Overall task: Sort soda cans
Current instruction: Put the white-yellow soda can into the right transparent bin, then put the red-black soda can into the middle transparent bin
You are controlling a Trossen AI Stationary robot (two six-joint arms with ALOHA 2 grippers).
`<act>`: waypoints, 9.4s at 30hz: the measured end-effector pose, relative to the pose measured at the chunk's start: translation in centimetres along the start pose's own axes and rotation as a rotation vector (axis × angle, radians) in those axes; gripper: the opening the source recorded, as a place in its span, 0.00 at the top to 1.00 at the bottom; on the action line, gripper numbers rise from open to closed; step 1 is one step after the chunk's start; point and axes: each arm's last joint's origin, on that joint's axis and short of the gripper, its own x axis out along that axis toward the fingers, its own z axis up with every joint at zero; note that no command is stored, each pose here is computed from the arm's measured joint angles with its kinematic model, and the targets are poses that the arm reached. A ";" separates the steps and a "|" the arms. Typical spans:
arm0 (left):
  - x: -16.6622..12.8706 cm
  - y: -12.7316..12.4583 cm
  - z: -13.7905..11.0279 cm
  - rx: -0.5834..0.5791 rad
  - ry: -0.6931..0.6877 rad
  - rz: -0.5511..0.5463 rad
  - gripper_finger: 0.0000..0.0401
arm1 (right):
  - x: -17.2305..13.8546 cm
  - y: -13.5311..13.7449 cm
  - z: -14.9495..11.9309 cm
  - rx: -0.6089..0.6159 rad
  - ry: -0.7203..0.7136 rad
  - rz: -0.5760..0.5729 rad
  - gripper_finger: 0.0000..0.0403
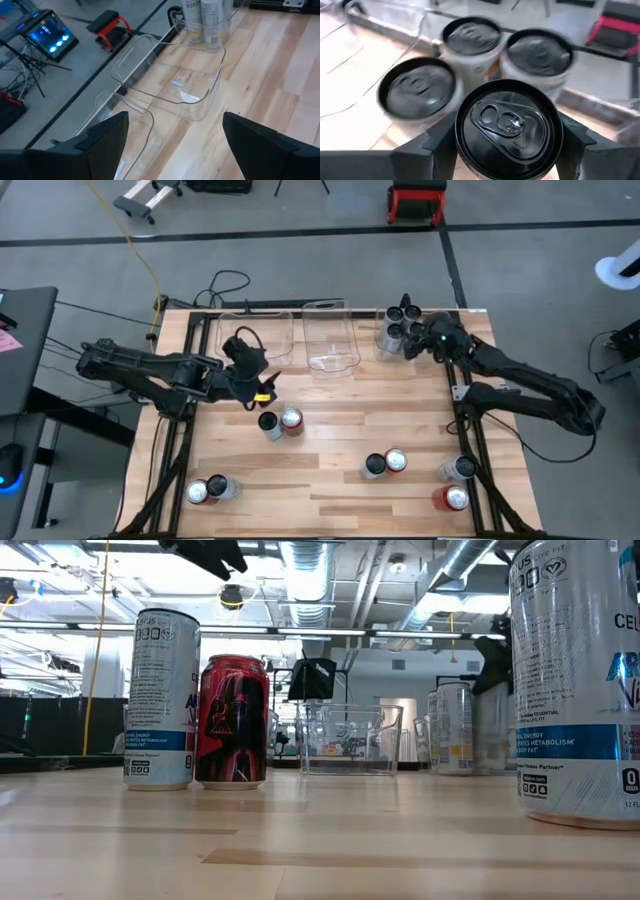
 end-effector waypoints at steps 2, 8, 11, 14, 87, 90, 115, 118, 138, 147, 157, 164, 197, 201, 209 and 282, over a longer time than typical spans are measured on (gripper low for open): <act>0.0 0.0 0.0 0.000 -0.002 0.006 0.20 | 0.0 0.0 0.0 -0.017 0.003 0.010 0.34; 0.0 0.1 -0.2 0.016 0.012 0.007 0.20 | 0.0 0.0 0.1 -0.041 -0.009 0.011 0.23; 0.0 0.2 -0.6 0.046 0.057 -0.011 0.20 | -0.1 0.1 0.3 -0.039 -0.029 0.011 0.19; 0.0 0.4 -1.1 0.048 0.099 0.007 0.20 | -0.1 0.1 0.3 -0.058 -0.028 0.010 0.14; 0.6 0.8 -12.5 0.037 0.216 -0.131 0.20 | -17.8 14.4 -6.7 -0.307 0.471 0.996 0.19; 0.8 0.7 -13.2 0.025 0.213 -0.134 0.20 | -18.0 16.2 -7.0 -0.338 0.483 0.965 0.19; 0.8 0.4 -12.8 0.020 0.175 -0.162 0.20 | -19.0 21.7 -9.6 -0.696 0.581 0.672 0.19; 0.8 0.4 -12.8 0.019 0.175 -0.162 0.20 | -18.9 21.9 -9.8 -0.719 0.574 0.650 0.19; 0.8 0.2 -12.5 0.004 0.141 -0.169 0.20 | -21.3 22.1 -8.7 -0.815 0.459 0.649 0.18; 0.8 0.2 -12.4 0.003 0.141 -0.168 0.20 | -19.4 21.6 -9.7 -0.841 0.483 0.593 0.11; 0.8 0.2 -12.4 0.003 0.141 -0.168 0.20 | -17.7 21.9 -10.3 -0.816 0.544 0.616 0.09; 0.8 0.2 -12.5 0.004 0.141 -0.167 0.20 | -16.3 21.5 -10.4 -0.796 0.615 0.576 0.14; 0.8 0.3 -12.4 -0.013 0.123 -0.137 0.20 | -17.7 21.4 -5.2 -0.767 0.493 0.700 0.27; 0.9 0.3 -12.4 -0.013 0.123 -0.137 0.20 | -17.9 21.5 -4.2 -0.764 0.468 0.715 0.27; 0.8 0.3 -12.4 -0.016 0.123 -0.137 0.20 | -17.0 21.6 -2.4 -0.766 0.455 0.687 0.27; 1.0 0.8 -12.1 0.084 0.036 0.002 0.20 | 12.8 18.7 13.8 -0.428 0.304 0.268 0.27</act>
